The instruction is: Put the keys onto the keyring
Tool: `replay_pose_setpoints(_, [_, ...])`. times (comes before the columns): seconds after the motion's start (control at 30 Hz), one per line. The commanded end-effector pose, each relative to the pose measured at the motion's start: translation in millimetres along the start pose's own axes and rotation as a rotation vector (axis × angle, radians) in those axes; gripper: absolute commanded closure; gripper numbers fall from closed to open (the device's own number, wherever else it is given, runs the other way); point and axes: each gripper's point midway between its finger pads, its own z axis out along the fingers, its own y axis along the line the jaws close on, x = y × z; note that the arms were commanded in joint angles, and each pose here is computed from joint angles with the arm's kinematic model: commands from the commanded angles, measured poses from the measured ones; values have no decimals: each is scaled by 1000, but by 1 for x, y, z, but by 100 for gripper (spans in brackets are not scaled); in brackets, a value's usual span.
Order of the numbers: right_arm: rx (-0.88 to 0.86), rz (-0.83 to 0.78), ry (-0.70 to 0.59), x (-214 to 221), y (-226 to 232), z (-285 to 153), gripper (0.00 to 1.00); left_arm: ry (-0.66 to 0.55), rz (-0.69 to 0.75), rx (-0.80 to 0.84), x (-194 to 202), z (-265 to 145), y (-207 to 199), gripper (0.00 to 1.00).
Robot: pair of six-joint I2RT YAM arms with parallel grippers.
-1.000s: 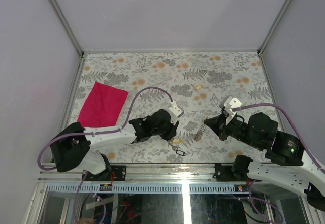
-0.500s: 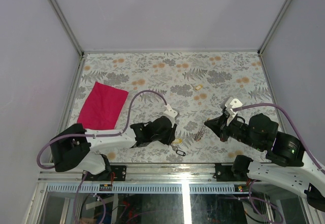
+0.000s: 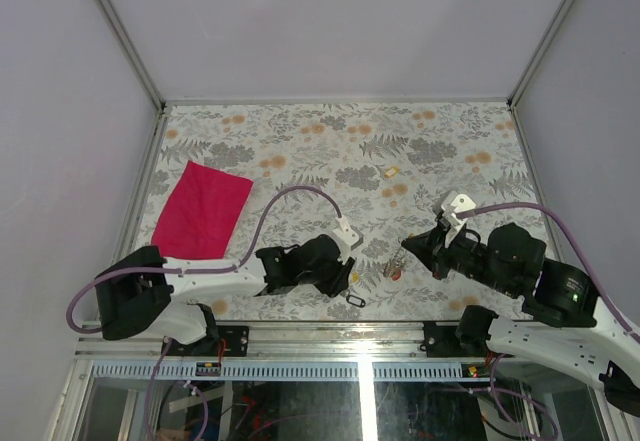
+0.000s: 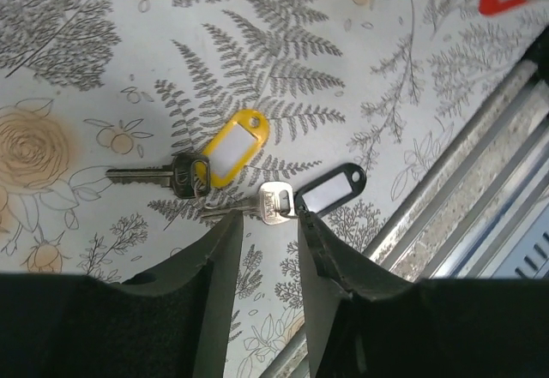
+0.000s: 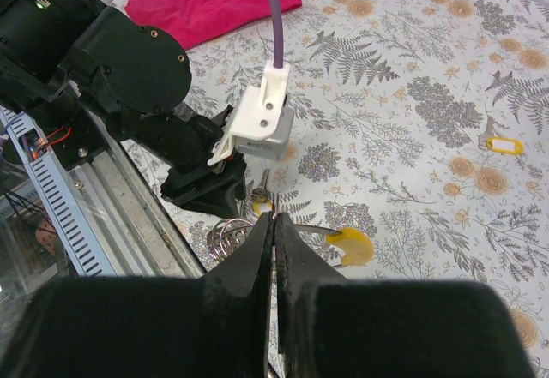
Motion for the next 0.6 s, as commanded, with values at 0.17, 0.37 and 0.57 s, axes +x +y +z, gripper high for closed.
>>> replay_pose_setpoints(0.17, [-26, 16, -28, -14, 6, 1, 100, 45, 228, 129, 4, 9, -17, 65])
replay_pose_setpoints(0.37, [-32, 21, -25, -13, 8, 2, 100, 40, 281, 144, 2, 12, -18, 64])
replay_pose_setpoints(0.57, [-39, 17, -12, -12, 9, 4, 100, 16, 355, 194, -3, 13, -25, 64])
